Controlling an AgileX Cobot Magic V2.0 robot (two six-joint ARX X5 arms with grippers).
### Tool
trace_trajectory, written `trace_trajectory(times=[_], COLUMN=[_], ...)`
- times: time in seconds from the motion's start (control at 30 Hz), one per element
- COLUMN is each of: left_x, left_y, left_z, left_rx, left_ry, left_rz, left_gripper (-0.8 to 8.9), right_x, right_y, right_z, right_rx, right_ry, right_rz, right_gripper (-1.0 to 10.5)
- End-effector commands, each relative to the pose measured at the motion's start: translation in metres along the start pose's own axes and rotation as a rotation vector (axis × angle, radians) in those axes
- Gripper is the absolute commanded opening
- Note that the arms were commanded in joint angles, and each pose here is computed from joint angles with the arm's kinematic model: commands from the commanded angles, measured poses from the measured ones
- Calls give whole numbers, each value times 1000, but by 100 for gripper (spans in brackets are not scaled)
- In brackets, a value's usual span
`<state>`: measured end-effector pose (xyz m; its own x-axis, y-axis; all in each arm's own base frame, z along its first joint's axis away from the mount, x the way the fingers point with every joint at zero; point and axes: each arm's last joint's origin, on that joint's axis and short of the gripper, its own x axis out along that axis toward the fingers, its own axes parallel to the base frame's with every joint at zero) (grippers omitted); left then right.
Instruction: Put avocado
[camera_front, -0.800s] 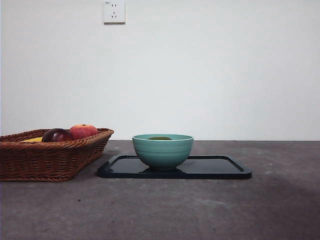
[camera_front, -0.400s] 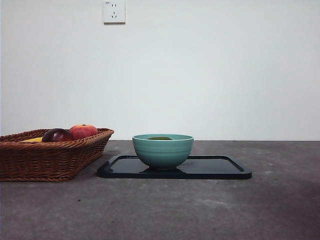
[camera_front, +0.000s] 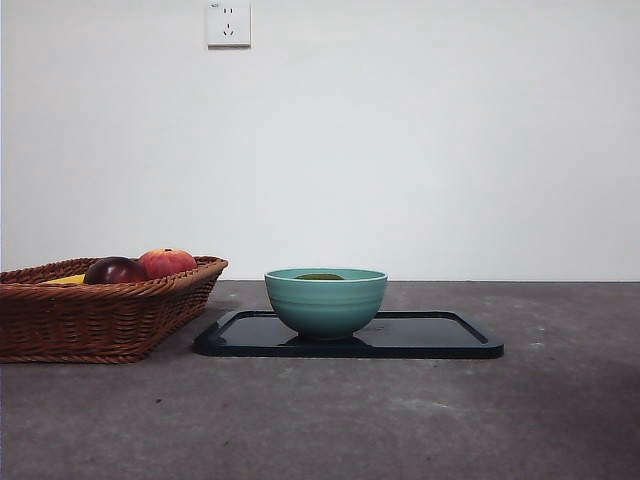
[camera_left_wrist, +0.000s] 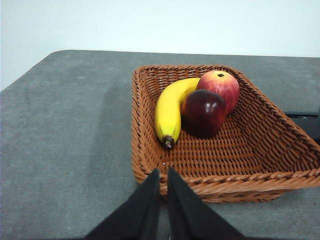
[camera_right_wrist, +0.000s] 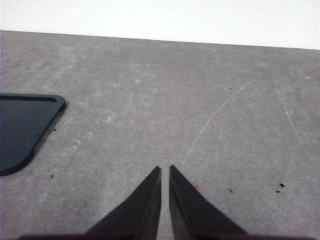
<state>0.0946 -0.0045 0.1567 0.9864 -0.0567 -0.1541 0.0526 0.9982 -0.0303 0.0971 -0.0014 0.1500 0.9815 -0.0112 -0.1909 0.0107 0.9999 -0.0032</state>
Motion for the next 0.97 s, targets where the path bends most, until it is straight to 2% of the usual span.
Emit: trace_trajectory(times=[0.03, 0.97], left_x=[2, 2], left_y=[0, 0], left_z=[-7, -7], left_rx=[-8, -8], left_ry=[25, 25], left_rz=[-8, -8], left_gripper=[24, 24], right_x=[1, 1], right_y=[0, 0], right_z=[-2, 0], right_rx=[-3, -3], right_ry=[-1, -14], right_rz=[-6, -6], right_gripper=[24, 24])
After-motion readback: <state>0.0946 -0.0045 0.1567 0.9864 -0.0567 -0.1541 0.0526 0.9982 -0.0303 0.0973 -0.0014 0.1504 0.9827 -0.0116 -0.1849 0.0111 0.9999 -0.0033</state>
